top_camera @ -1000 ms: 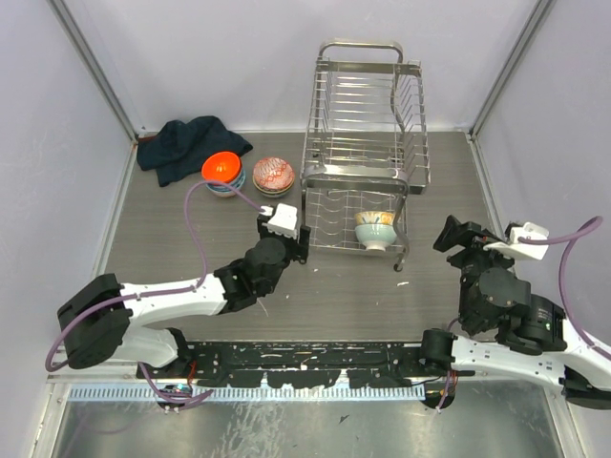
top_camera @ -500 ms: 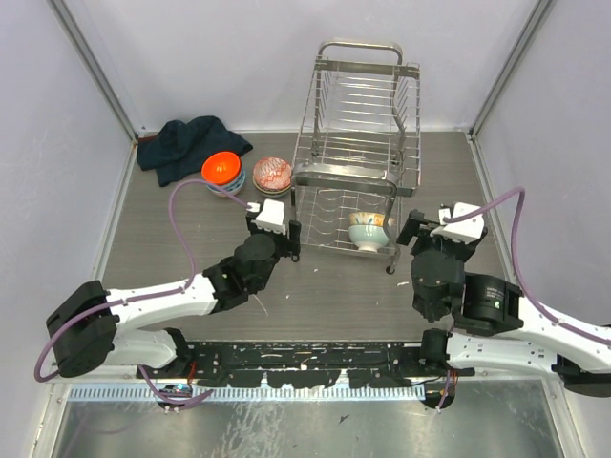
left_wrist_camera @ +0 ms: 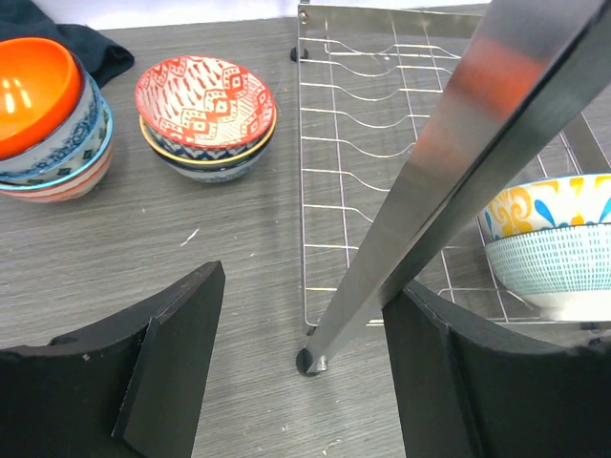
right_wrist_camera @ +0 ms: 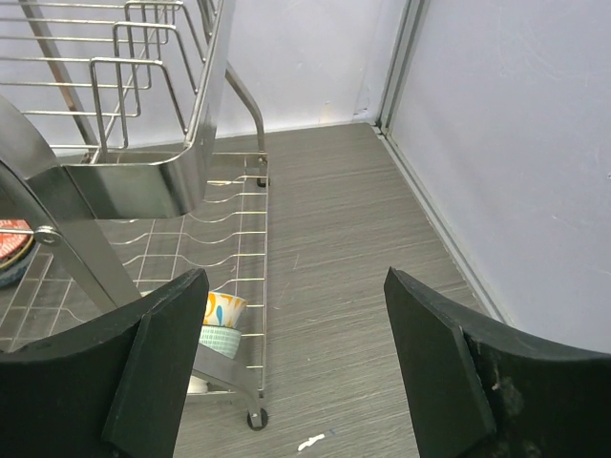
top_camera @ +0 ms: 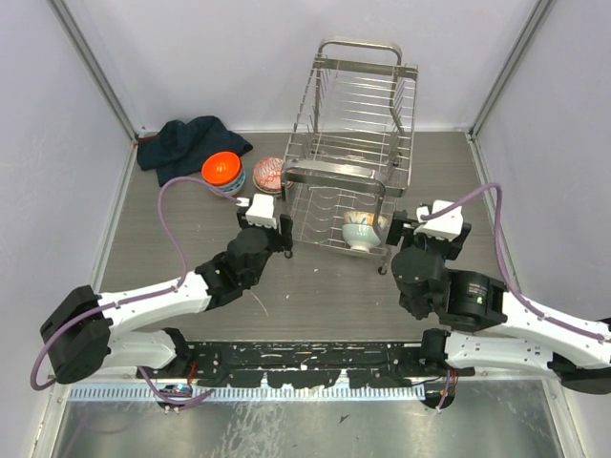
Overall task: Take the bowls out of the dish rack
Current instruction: Adjust the dish rack at the center of the board.
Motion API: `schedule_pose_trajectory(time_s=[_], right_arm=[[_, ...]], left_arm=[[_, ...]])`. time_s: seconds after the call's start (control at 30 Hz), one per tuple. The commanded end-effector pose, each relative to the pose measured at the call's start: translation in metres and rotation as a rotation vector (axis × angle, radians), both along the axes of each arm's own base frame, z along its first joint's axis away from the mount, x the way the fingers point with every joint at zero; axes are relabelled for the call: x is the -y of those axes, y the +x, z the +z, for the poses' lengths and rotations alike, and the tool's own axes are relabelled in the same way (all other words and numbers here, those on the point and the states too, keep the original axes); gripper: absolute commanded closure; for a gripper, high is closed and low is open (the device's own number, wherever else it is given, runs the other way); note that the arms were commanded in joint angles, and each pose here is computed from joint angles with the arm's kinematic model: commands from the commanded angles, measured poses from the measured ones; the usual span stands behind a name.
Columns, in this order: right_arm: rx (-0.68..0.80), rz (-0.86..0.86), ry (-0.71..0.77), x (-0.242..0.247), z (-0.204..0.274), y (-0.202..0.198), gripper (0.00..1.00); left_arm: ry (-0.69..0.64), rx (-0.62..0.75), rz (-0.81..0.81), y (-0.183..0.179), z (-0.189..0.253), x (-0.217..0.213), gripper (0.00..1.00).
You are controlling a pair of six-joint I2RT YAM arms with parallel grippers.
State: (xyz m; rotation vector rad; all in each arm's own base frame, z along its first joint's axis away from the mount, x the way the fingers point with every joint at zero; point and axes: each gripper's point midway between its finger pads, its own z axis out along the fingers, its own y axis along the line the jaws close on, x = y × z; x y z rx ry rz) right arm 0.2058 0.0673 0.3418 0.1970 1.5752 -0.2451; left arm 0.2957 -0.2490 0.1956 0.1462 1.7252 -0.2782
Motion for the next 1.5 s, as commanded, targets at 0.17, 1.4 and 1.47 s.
schedule_pose_trajectory(time_s=[0.17, 1.4, 1.47], right_arm=[[0.007, 0.033, 0.06, -0.007, 0.003, 0.001, 0.19], [0.093, 0.149, 0.109, -0.047, 0.099, 0.014, 0.19], [0.103, 0.154, 0.1, -0.054, 0.113, 0.018, 0.18]], left_arm=[[-0.053, 0.035, 0.084, 0.009, 0.018, -0.023, 0.28], [-0.061, -0.005, -0.106, 0.015, 0.016, 0.03, 0.26], [-0.065, -0.005, -0.11, 0.014, 0.016, 0.031, 0.26]])
